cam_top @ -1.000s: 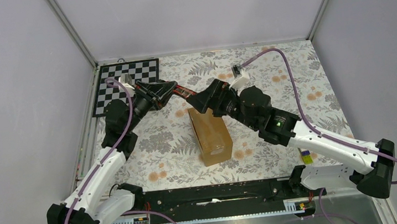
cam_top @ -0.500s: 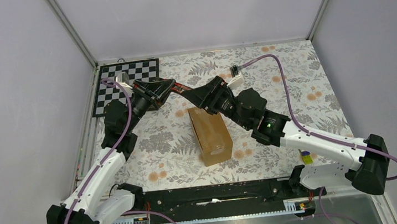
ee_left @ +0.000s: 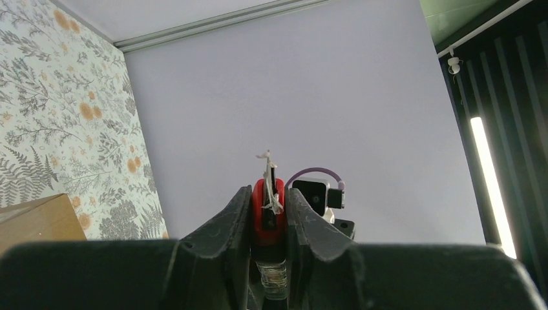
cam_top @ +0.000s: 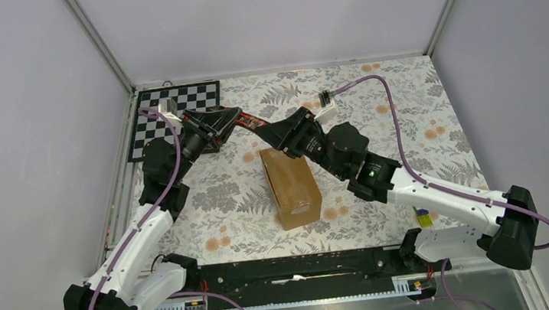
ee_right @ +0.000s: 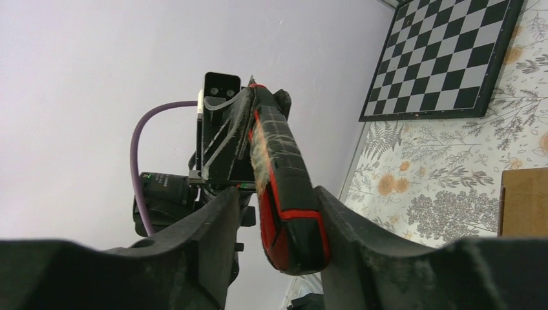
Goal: Unpack the express box
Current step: Pick up the knife from the center of the board.
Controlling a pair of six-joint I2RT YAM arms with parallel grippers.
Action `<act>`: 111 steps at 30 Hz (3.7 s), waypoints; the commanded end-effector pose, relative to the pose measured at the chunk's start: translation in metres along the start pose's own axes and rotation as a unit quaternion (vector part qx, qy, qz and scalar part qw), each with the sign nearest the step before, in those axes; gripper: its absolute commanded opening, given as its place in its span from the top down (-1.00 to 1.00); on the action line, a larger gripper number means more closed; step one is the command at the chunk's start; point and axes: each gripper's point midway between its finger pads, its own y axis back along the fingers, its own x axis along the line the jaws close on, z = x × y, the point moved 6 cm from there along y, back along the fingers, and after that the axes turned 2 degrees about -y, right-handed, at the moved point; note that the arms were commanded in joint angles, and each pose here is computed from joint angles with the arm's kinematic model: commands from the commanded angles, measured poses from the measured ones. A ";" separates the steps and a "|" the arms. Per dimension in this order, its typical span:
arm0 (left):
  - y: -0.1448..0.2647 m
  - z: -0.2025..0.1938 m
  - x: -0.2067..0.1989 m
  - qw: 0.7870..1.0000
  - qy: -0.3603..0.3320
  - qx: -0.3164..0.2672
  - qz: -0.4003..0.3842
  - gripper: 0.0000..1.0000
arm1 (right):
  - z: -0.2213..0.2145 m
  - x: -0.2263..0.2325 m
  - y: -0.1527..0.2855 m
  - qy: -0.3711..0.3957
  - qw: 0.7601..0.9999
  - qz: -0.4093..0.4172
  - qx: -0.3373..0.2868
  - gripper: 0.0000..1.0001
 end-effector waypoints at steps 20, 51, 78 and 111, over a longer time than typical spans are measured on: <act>0.060 0.004 0.004 0.953 -0.244 0.062 0.168 -0.91 | 0.052 0.013 0.026 0.237 0.965 -0.097 -0.051 1.00; 0.066 -0.106 -0.042 0.765 -0.318 0.507 -0.238 -0.52 | -0.005 0.035 0.165 0.297 0.858 0.059 0.415 1.00; 0.088 -0.143 -0.028 0.739 -0.325 0.531 -0.258 1.00 | 0.002 0.059 0.141 0.296 0.863 0.049 0.406 1.00; 0.042 -0.142 -0.036 0.785 -0.334 0.454 -0.256 1.00 | -0.002 0.030 0.111 0.227 0.945 0.070 0.227 0.09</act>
